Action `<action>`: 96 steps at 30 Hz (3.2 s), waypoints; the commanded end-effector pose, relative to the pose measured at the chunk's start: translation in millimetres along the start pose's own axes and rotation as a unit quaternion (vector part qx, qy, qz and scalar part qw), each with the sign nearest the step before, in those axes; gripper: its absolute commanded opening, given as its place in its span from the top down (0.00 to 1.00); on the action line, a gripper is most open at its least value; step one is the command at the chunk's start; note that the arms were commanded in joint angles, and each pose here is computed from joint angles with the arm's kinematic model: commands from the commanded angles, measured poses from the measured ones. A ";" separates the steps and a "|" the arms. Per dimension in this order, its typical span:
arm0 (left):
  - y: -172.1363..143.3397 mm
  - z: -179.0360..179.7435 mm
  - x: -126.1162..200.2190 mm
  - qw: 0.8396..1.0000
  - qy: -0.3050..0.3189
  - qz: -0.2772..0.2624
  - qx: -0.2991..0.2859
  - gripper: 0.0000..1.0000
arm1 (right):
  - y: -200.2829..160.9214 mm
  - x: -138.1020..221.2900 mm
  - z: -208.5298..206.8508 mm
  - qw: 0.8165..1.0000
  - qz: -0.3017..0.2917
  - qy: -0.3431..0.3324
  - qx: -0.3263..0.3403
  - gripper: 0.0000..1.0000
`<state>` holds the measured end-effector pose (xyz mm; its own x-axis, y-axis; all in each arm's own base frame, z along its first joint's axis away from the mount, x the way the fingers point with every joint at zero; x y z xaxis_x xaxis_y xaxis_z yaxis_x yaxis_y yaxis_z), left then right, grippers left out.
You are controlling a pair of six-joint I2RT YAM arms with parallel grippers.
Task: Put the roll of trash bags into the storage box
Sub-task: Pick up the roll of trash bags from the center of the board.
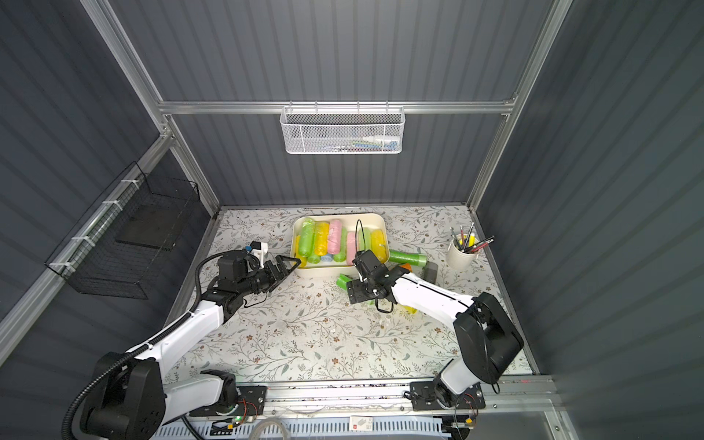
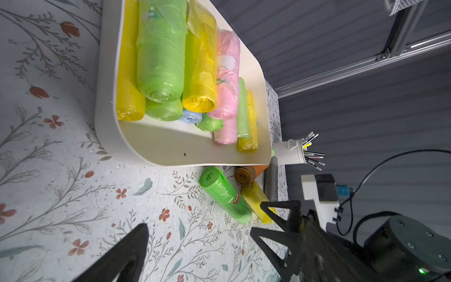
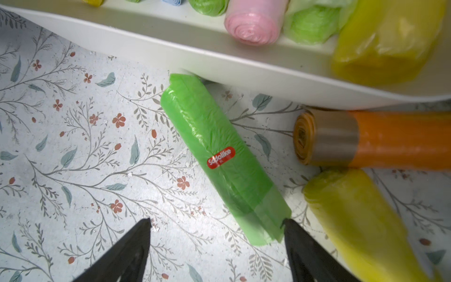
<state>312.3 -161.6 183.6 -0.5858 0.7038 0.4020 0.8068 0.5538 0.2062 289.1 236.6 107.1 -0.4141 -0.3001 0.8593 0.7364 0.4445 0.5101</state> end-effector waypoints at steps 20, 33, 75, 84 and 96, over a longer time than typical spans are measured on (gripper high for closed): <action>-2.9 1.0 6.5 1.000 0.000 0.008 -0.005 0.00 | 6.1 -45.4 -7.7 0.995 0.062 -0.042 0.073 0.25; 1.5 -3.2 18.0 1.000 0.017 -0.016 -0.020 0.00 | -3.2 -60.7 -6.7 0.994 0.075 -0.037 0.073 0.25; -6.6 10.7 17.2 1.000 0.027 -0.008 0.003 0.00 | -1.5 -79.0 -0.2 0.996 0.068 -0.021 0.047 0.46; -10.9 16.3 17.5 1.000 0.028 -0.005 0.007 0.00 | 10.3 -63.1 2.4 0.999 0.038 -0.014 0.031 0.52; -13.7 22.5 15.1 0.999 0.034 0.003 0.007 0.00 | 20.0 -43.2 9.2 1.000 0.004 0.010 0.001 0.55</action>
<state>292.7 -149.0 168.1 -0.5810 0.6674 0.4659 0.8031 0.5630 0.1950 312.2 263.0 67.5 -0.3621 -0.2779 0.8897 0.7436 0.4895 0.4556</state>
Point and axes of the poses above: each gripper's point midway between its finger pads, its own x axis back along the fingers, its own z axis along the line the jaws close on, y = z × x, the point moved 2 cm from there along x, back along the fingers, and after that the axes turned 13 degrees about x, right-handed, at the moved point
